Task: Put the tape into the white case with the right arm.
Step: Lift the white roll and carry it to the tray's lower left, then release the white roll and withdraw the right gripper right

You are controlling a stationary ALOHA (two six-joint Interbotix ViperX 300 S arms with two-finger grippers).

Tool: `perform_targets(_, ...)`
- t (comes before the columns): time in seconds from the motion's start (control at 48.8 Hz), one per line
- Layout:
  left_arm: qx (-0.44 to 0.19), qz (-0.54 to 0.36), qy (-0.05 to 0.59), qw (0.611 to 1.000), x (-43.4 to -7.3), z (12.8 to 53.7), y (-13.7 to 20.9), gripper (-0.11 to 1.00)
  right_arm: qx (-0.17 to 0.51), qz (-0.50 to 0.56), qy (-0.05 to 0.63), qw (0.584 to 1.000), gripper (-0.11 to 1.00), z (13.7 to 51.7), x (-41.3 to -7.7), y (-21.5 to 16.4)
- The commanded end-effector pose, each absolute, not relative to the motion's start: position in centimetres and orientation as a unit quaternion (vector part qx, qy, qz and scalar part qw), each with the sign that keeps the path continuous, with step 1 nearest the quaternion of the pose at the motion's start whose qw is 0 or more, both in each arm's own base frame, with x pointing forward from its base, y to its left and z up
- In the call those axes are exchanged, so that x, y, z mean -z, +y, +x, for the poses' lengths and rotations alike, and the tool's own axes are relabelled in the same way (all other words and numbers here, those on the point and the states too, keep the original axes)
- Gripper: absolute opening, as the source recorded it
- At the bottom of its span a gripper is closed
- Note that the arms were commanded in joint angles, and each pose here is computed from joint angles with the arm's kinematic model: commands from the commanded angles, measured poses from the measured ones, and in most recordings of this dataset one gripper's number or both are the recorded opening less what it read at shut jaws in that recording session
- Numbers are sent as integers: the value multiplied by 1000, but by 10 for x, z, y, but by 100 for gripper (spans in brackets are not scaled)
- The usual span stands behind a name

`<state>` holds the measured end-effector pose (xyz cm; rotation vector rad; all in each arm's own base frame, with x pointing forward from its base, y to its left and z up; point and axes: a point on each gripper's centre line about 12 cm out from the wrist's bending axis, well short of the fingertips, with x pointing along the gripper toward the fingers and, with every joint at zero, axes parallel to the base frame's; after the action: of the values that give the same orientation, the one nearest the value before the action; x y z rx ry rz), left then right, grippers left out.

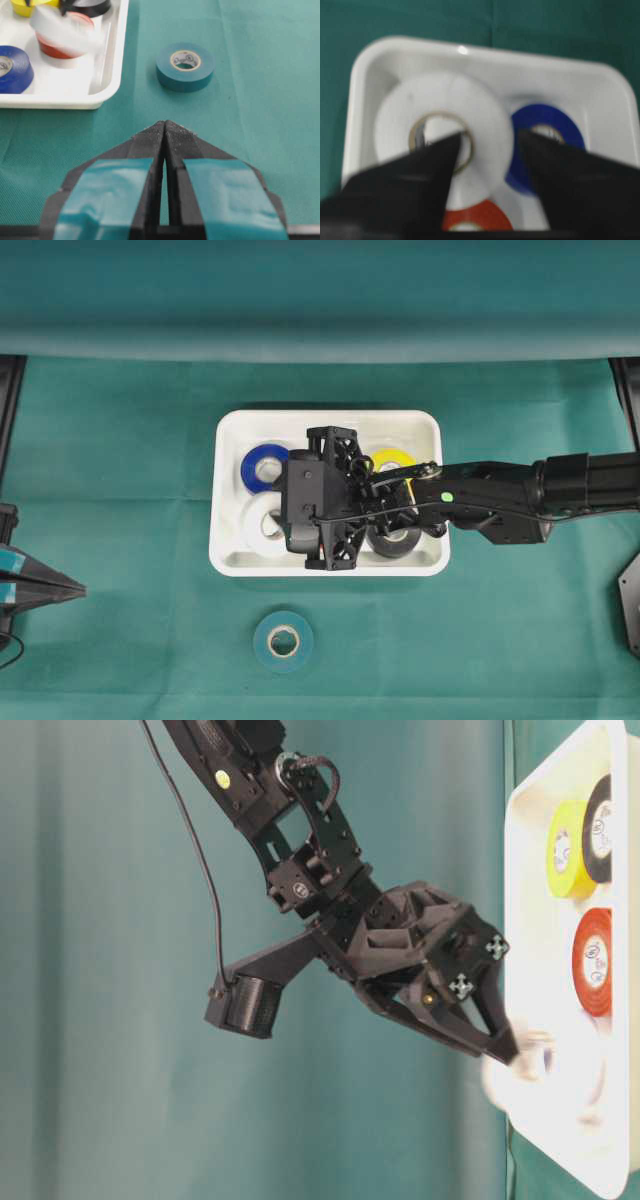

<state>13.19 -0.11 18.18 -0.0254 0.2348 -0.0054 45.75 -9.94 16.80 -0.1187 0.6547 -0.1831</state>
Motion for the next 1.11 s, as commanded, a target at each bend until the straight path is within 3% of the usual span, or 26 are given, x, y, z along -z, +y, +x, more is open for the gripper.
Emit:
perform_targets(0.0, 1, -12, 111, 994, -186, 133, -1, 0, 91, -62, 300, 948, 32, 462, -185, -100)
perform_targets(0.164, 1, -12, 111, 994, -186, 133, -1, 0, 91, -61, 301, 947, 79, 462, -185, -100)
perform_targets(0.533, 1, -12, 111, 994, -186, 133, -1, 0, 101, -62, 321, 940, 77, 440, -183, -98)
perform_targets(1.087, 1, -11, 112, 994, -185, 133, -1, 0, 108, -48, 348, 930, 77, 329, -184, -77)
